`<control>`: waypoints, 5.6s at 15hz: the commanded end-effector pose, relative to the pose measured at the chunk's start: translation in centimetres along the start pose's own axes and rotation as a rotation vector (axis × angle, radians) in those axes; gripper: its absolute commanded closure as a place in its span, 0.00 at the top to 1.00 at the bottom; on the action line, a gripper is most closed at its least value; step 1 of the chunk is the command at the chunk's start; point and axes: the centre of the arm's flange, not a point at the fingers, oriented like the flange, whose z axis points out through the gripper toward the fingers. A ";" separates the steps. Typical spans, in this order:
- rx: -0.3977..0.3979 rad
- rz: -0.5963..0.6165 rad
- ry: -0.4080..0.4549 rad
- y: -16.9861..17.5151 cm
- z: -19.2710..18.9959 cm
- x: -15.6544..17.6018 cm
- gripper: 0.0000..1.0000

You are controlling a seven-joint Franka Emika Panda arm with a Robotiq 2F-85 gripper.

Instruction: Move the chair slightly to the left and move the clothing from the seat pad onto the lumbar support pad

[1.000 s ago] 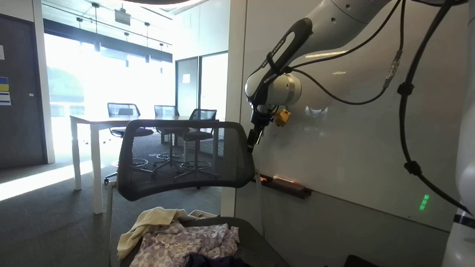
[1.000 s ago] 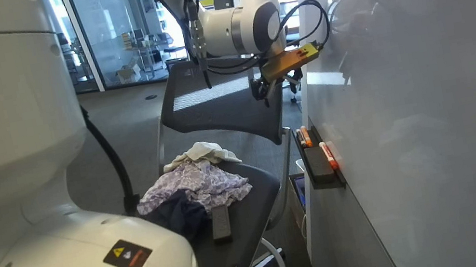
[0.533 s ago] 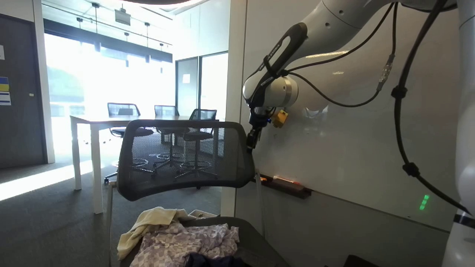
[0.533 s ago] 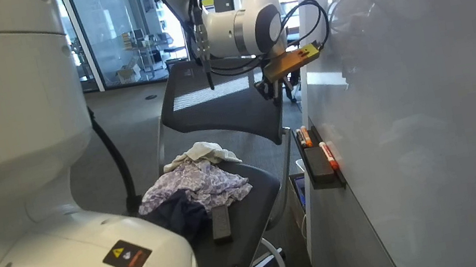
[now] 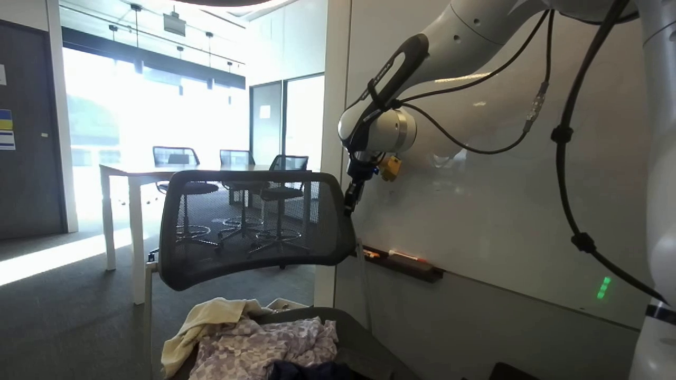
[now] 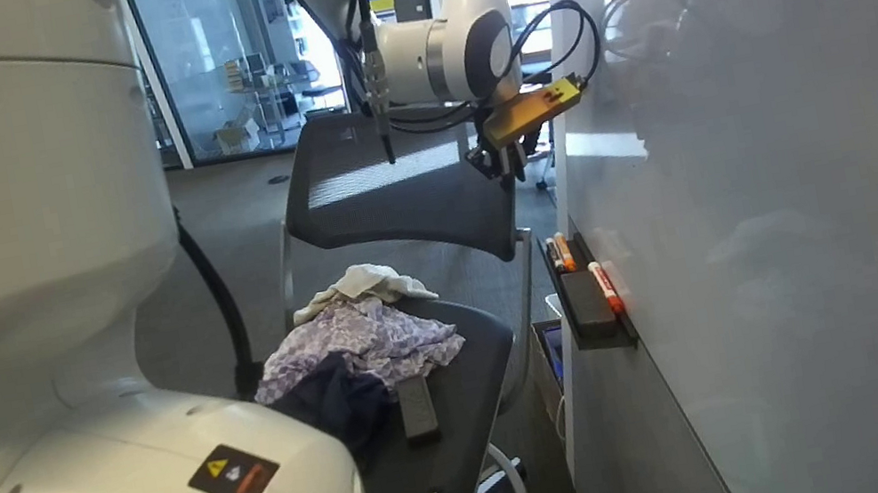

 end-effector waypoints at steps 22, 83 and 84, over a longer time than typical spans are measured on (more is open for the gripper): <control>0.113 -0.719 0.201 -7.1 0.3 12.1 0.14; 0.490 -0.522 0.077 -37.3 -2.0 12.9 1.00; 0.491 -0.563 0.060 -37.7 -1.3 12.6 1.00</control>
